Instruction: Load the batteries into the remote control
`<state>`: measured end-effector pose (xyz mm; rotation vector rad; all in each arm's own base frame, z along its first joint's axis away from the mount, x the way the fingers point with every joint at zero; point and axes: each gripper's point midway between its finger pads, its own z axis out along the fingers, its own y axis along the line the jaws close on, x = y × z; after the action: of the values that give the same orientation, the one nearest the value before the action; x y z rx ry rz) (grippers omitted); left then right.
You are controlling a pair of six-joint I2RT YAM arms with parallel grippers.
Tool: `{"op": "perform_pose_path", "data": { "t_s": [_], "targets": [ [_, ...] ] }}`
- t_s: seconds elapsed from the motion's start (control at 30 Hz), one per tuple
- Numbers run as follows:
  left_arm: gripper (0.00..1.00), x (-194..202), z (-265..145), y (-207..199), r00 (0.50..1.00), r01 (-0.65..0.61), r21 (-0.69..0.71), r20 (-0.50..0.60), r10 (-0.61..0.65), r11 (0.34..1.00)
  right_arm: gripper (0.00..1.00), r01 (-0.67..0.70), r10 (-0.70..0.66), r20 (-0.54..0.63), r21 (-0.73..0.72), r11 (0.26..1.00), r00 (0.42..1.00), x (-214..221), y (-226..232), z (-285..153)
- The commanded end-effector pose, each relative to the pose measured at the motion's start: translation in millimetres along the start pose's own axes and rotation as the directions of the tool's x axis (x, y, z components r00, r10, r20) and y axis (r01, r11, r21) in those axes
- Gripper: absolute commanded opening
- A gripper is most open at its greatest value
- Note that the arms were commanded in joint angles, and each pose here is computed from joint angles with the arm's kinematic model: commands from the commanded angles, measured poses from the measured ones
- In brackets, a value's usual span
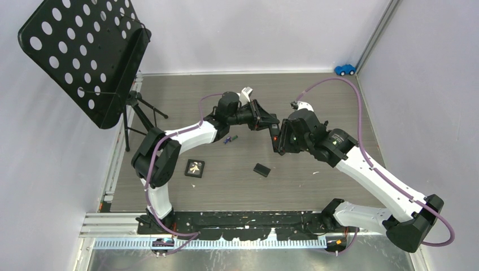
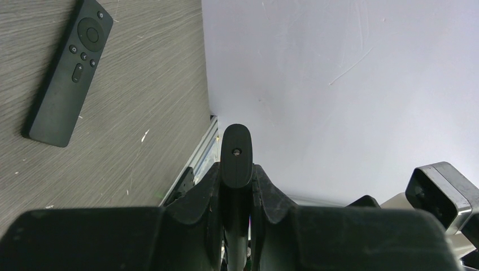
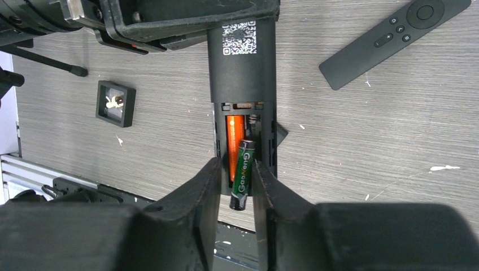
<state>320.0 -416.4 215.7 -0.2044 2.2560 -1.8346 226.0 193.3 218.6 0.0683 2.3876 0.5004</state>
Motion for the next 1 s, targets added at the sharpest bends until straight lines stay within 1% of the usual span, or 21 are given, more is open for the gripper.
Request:
{"op": "perform_pose_path", "data": {
  "t_s": [0.0, 0.17, 0.33, 0.53, 0.63, 0.67, 0.73, 0.8, 0.9, 0.97],
  "targets": [
    [0.0, -1, -3, -14, 1.0, -0.028, 0.061, -0.008, 0.029, 0.998, 0.36, -0.01, 0.012, 0.059, -0.033, 0.999, 0.998, -17, 9, -8],
    [0.0, -1, -3, -13, 1.0, -0.024, 0.058, -0.008, 0.025, 0.998, 0.38, -0.026, 0.025, 0.091, 0.008, 1.0, 0.996, -24, 0, -14],
    [0.0, -1, -3, -11, 1.0, -0.025, 0.053, -0.005, 0.026, 0.998, 0.37, -0.05, 0.047, 0.126, 0.022, 0.998, 0.991, -30, -4, -22],
    [0.0, -1, -3, -12, 1.0, -0.026, 0.053, -0.004, 0.026, 0.998, 0.34, -0.055, 0.051, 0.146, 0.025, 0.998, 0.988, -32, -6, -26],
    [0.0, -2, -4, -15, 1.0, -0.019, 0.059, 0.001, 0.019, 0.998, 0.34, -0.064, 0.065, 0.176, -0.008, 0.998, 0.982, -36, -3, -29],
    [0.0, -3, -5, -17, 1.0, -0.01, 0.062, 0.006, 0.01, 0.998, 0.37, -0.083, 0.085, 0.191, -0.02, 0.996, 0.978, -38, -3, -31],
    [0.0, -6, -6, -20, 0.999, 0.021, 0.076, 0.025, -0.022, 0.997, 0.5, -0.147, 0.151, 0.244, -0.037, 0.989, 0.958, -43, -6, -38],
    [0.0, -13, -7, -28, 0.994, 0.076, 0.12, 0.064, -0.085, 0.99, 0.62, -0.223, 0.244, 0.303, -0.102, 0.969, 0.921, -50, -6, -50],
    [0.0, -24, -11, -39, 0.975, 0.169, 0.208, 0.11, -0.194, 0.964, 0.71, -0.344, 0.399, 0.362, -0.209, 0.915, 0.842, -57, -9, -65],
    [0.0, -27, -11, -45, 0.962, 0.221, 0.242, 0.103, -0.252, 0.945, 0.75, -0.405, 0.492, 0.374, -0.29, 0.867, 0.786, -59, -9, -73]
  ]
}}
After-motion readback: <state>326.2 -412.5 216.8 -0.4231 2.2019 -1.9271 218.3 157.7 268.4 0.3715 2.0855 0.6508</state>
